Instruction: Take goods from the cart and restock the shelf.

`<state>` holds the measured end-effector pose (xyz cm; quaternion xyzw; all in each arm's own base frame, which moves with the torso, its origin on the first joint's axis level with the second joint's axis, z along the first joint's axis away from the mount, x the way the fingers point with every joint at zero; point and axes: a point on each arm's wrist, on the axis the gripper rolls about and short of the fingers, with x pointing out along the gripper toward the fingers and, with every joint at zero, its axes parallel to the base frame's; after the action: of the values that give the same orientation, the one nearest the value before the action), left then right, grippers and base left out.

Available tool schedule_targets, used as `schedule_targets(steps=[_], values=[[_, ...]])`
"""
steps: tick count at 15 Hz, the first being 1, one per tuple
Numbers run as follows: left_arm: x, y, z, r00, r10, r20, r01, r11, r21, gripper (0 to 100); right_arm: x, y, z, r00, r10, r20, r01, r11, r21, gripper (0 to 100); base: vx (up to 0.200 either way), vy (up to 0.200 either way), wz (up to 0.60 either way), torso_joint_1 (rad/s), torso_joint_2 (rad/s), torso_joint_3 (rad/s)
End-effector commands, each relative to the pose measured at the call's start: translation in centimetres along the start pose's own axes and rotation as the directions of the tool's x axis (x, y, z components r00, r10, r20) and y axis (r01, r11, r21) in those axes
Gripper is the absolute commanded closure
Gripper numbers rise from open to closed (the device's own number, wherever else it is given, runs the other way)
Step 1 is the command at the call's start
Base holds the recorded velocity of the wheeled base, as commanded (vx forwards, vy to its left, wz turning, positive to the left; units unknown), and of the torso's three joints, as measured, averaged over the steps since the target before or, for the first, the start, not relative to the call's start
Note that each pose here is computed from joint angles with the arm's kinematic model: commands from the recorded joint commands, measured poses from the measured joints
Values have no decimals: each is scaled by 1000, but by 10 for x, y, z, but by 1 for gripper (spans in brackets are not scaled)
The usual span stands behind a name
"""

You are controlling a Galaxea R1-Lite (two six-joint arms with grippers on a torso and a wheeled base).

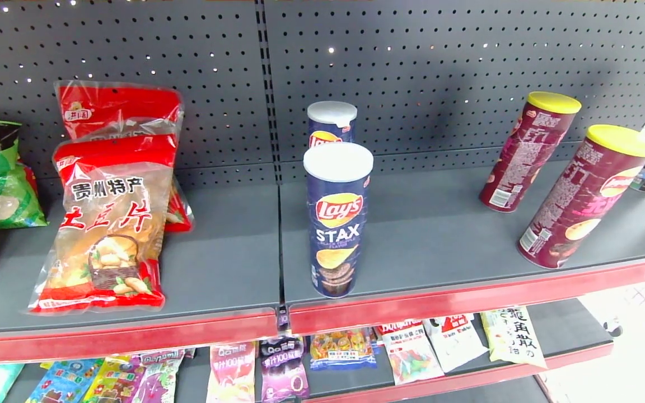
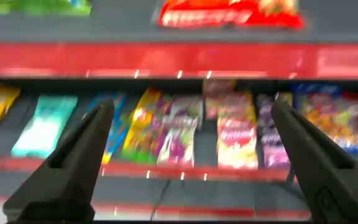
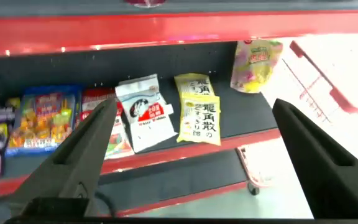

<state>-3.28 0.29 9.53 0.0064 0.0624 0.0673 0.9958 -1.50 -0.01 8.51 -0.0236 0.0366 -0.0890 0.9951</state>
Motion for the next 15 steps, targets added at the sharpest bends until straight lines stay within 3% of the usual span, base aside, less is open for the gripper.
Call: schedule_targets(steps=[1, 2, 6, 11, 15], values=[[3, -1, -11, 998, -44, 54, 45, 999, -2, 0, -1, 0, -1, 1000, 9, 13, -9, 1000, 2, 0, 0, 0, 0, 0, 0, 0], [11, -4, -15, 983, -113, 145, 114, 994, 4, 0, -1, 1, -1, 999, 44, 17, -44, 999, 11, 0, 0, 0, 0, 0, 0, 0], [12, -4, -18, 986, -112, 124, 113, 994, 1, 0, -1, 3, -1, 992, 124, 20, -124, 992, 15, 0, 0, 0, 0, 0, 0, 0], [12, -4, -18, 986, -110, 124, 111, 994, 1, 0, 0, 3, -8, 992, 121, -25, -121, 993, 17, 0, 0, 0, 0, 0, 0, 0], [12, -4, -18, 986, -110, 124, 111, 994, 1, 0, 0, 3, -8, 992, 120, -25, -119, 992, 32, 0, -200, 0, 0, 6, 1, 2]])
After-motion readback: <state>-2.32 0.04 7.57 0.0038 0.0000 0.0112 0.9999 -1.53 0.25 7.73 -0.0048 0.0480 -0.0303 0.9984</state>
